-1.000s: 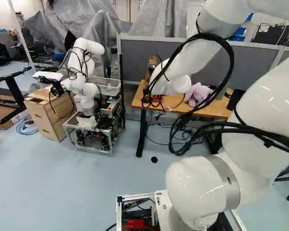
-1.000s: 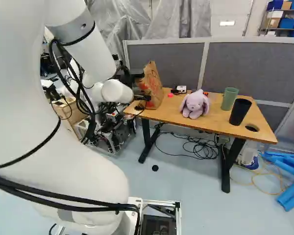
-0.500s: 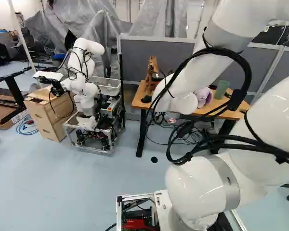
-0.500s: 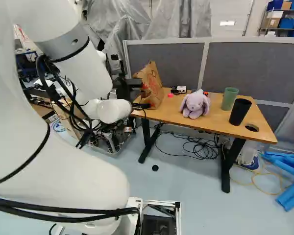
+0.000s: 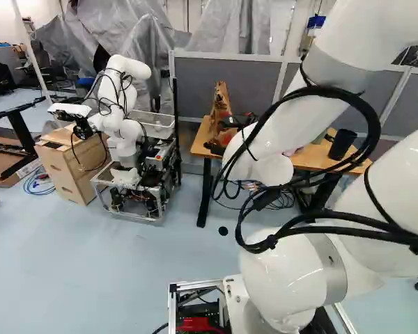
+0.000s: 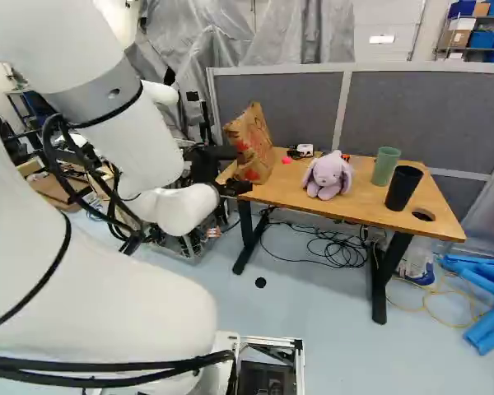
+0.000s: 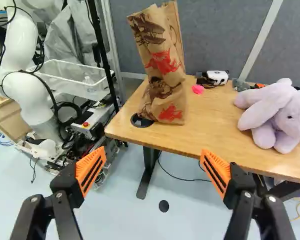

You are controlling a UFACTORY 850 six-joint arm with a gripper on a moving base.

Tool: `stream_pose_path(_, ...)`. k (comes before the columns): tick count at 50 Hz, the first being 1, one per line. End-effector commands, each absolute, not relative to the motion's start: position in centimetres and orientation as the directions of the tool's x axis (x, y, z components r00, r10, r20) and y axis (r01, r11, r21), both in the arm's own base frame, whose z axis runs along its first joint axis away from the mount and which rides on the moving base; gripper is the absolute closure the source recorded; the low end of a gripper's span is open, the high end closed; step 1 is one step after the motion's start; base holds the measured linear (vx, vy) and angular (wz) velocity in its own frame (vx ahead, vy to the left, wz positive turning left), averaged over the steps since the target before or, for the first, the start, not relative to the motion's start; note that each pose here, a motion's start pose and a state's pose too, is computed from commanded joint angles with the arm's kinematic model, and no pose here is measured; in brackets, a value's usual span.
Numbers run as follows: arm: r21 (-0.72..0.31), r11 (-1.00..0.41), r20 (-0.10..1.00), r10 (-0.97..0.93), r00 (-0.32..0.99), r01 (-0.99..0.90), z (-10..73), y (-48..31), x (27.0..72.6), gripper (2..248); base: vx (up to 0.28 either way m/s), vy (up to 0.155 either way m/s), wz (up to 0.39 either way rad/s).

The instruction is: Pick up the bag on the ground and place it on the table

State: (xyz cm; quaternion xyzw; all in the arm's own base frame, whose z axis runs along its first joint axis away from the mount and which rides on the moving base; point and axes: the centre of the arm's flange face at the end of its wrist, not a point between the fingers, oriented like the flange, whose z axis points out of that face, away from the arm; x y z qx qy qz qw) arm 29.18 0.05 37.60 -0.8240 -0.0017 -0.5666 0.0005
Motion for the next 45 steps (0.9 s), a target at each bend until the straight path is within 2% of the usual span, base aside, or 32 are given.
stream_pose_path(45, 0.0, -1.0, 0.946, 0.0, 0.326, 0.0, 36.6, 0.0, 27.0, 3, 0.0, 0.0, 0.0)
